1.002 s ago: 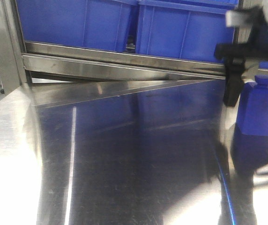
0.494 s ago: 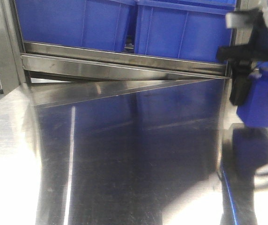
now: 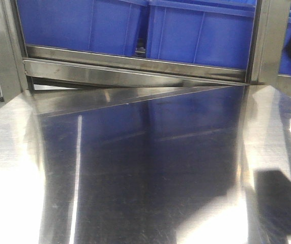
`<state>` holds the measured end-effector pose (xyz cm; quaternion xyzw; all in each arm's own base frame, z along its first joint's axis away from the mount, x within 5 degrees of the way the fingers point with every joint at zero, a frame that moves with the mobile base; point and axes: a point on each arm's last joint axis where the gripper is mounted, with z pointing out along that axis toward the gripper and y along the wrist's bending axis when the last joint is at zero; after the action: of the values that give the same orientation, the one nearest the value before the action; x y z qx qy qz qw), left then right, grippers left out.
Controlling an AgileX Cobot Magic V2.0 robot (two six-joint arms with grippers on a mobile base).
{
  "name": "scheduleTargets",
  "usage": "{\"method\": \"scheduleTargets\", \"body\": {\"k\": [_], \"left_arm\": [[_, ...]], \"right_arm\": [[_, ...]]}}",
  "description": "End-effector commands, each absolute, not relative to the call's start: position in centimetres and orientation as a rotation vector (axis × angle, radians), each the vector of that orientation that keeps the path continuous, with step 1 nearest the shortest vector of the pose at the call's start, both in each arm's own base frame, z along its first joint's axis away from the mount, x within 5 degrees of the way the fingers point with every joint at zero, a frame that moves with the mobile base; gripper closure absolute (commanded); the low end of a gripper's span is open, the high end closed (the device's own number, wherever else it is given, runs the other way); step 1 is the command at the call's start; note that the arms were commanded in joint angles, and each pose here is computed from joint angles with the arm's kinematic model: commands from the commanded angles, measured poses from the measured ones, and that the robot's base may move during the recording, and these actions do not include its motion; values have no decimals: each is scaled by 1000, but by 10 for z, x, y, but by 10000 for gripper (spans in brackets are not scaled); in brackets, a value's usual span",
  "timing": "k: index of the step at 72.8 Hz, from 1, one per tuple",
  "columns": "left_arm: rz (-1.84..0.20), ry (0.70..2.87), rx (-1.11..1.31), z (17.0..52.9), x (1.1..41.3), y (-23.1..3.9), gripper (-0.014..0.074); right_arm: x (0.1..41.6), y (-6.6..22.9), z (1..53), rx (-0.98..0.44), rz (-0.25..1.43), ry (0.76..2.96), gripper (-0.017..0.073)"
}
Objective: Pick and sort blue part to right shelf
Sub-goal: 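Close the right gripper on the blue bottle and lift it, then drive the base away from the table holding both bottles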
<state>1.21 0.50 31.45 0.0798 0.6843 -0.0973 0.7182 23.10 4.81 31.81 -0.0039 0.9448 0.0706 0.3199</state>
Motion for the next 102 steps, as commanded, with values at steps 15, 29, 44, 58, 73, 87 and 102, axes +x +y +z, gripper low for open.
{"method": "scheduleTargets", "body": {"k": [15,29,44,58,73,87,102], "left_arm": [[-235,1398,175,328,3,7,259],[-235,1398,175,328,3,7,259],[-235,1398,175,328,3,7,258],[-235,1398,175,328,3,7,259],[-235,1400,175,328,4,7,259],[-235,1400,175,328,4,7,259],[-235,1400,175,328,4,7,259]], "right_arm": [[132,27,348,-112,177,2140,344],[62,13,341,-154,160,1929,344],[8,2,327,-139,175,1725,344],[-8,-2,329,-130,183,1615,344],[-8,-2,332,-128,185,1582,344],[-8,-2,332,-128,185,1582,344],[-8,-2,332,-128,185,1582,344]]}}
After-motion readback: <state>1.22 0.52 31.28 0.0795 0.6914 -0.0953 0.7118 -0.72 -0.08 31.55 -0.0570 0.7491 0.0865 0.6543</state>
